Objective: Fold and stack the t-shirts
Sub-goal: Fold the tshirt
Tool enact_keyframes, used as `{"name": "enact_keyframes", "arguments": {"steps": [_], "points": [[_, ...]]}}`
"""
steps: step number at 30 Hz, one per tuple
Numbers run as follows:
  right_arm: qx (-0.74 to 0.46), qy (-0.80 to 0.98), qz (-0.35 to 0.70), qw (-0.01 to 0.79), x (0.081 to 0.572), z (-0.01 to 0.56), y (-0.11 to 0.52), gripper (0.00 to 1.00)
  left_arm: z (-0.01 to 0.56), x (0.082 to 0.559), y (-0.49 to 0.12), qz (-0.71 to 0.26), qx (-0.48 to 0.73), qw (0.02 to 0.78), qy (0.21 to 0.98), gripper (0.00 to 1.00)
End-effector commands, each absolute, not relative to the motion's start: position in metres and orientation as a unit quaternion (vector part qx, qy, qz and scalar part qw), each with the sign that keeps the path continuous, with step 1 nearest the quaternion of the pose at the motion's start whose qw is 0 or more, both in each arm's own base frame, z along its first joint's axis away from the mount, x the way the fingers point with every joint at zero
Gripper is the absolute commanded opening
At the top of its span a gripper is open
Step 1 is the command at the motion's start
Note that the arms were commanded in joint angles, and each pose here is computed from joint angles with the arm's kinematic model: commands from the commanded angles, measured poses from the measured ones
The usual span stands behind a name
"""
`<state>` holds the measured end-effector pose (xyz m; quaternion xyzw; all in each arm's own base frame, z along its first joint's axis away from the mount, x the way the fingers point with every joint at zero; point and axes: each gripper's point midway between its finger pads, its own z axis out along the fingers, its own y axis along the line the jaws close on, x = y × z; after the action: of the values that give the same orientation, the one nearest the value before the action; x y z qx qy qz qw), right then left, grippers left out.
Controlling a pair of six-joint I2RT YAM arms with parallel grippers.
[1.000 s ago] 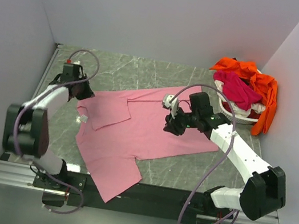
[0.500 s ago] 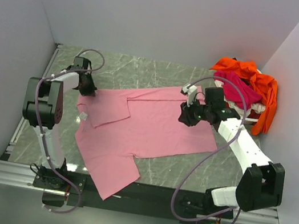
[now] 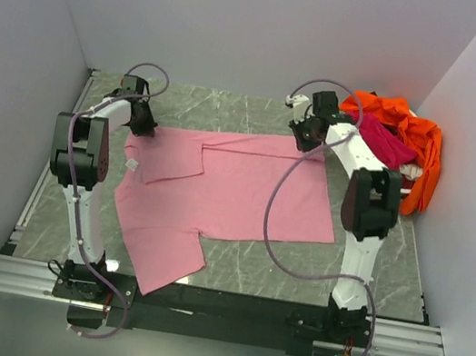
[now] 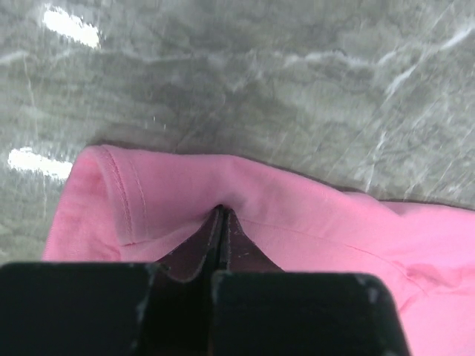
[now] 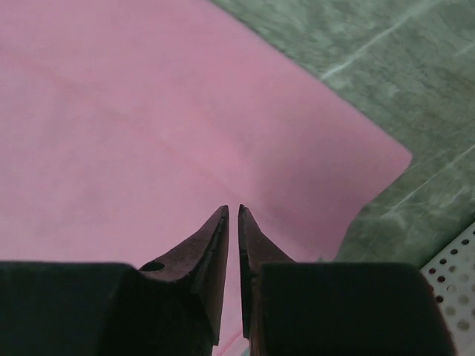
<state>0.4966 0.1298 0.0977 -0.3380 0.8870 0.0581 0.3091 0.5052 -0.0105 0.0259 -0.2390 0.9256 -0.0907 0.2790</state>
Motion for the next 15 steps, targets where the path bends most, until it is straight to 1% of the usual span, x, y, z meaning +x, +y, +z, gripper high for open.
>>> {"name": "enact_keyframes", "arguments": {"steps": [1,2,3,4,9,10,11,13,14,15], "points": [[-0.338,0.901,-0.025,0.271,0.518,0.076,0.099,0.17,-0.002,0.493,0.004,-0.058,-0.243,0.235,0.939,0.00],[-0.335,0.899,-0.043,0.279,0.530,0.083,0.095,0.17,-0.002,0.495,0.005,-0.057,-0.242,0.236,0.939,0.00],[-0.336,0.901,-0.049,0.271,0.533,0.077,0.092,0.16,-0.001,0.496,0.006,-0.057,-0.242,0.237,0.939,0.00],[-0.344,0.905,-0.050,0.246,0.531,0.060,0.090,0.16,-0.001,0.497,0.005,-0.061,-0.241,0.237,0.939,0.00],[-0.358,0.905,-0.067,0.220,0.540,0.036,0.085,0.15,0.004,0.504,0.003,-0.072,-0.241,0.243,0.937,0.00],[-0.359,0.907,-0.064,0.212,0.538,0.035,0.085,0.14,0.004,0.505,0.003,-0.074,-0.242,0.242,0.937,0.00],[-0.359,0.905,-0.068,0.220,0.546,0.042,0.085,0.14,0.006,0.507,0.002,-0.076,-0.242,0.244,0.936,0.00],[-0.364,0.906,-0.074,0.201,0.544,0.034,0.083,0.12,0.007,0.509,0.001,-0.079,-0.241,0.244,0.936,0.00],[-0.365,0.903,-0.079,0.210,0.551,0.041,0.085,0.12,0.010,0.512,0.001,-0.080,-0.241,0.247,0.935,0.00],[-0.370,0.904,-0.082,0.198,0.549,0.034,0.082,0.12,0.011,0.514,0.003,-0.081,-0.242,0.247,0.935,0.00]]}}
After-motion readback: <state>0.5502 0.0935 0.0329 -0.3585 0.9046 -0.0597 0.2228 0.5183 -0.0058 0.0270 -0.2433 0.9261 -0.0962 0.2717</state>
